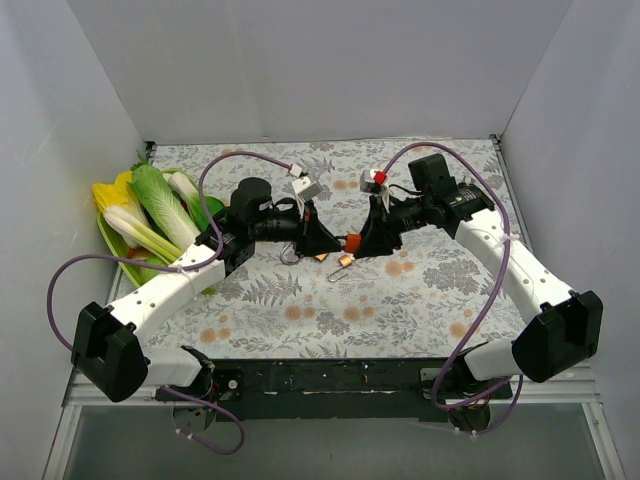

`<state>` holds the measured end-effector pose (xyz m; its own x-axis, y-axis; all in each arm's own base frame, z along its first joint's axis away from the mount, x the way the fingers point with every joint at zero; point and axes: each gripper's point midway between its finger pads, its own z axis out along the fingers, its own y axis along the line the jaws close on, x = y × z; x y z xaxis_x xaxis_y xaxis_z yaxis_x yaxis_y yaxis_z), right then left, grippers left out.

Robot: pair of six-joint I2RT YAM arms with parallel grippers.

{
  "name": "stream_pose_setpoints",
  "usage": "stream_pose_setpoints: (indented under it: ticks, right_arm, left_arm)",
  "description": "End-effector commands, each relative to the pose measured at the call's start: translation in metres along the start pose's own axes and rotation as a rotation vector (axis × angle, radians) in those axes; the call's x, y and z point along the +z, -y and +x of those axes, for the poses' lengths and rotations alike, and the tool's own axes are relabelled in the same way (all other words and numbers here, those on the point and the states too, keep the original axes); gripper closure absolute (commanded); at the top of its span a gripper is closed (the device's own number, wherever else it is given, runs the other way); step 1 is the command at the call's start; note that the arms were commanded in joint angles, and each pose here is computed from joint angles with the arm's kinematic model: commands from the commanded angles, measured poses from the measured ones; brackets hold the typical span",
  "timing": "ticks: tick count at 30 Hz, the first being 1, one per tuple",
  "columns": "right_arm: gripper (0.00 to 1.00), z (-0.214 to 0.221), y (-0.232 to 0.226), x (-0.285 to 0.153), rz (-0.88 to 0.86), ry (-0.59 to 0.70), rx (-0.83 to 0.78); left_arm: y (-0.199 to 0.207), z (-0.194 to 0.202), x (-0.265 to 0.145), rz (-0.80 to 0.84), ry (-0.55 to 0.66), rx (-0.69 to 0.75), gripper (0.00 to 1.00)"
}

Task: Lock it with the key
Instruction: Lock the lock.

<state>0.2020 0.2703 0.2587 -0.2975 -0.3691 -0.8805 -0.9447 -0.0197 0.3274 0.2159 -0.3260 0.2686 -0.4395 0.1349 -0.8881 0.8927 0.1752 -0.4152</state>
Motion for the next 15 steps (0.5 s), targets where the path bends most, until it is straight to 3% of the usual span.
stream_pose_setpoints:
  ticks: [1, 3, 4, 7, 11, 15]
  right_arm:
    - [0.99, -0.052, -0.043, 0.017, -0.203, 0.13, -0.253]
    - [0.81, -0.046, -0.032, 0.011, -0.166, 0.112, -0.219]
    - [0.56, -0.042, -0.024, 0.001, -0.135, 0.106, -0.173]
    - [0.13, -0.038, -0.004, -0.021, -0.056, 0.116, -0.114]
    - [0.1, -0.041, 0.012, -0.045, 0.025, 0.123, -0.101]
    - [0.19, -0.037, 0.013, -0.052, 0.028, 0.098, -0.098]
  left_arm:
    - [0.03, -0.028, 0.009, 0.122, 0.098, 0.063, 1.0]
    - [0.017, -0.033, -0.006, 0.088, 0.109, 0.071, 1.0]
    - [0.013, -0.03, -0.01, 0.071, 0.095, 0.064, 1.0]
    - [0.004, -0.036, -0.025, 0.048, 0.097, 0.09, 1.0]
    - [0.006, -0.038, -0.031, 0.049, 0.083, 0.102, 1.0]
    - [0.01, -0.041, -0.031, 0.062, 0.088, 0.095, 1.0]
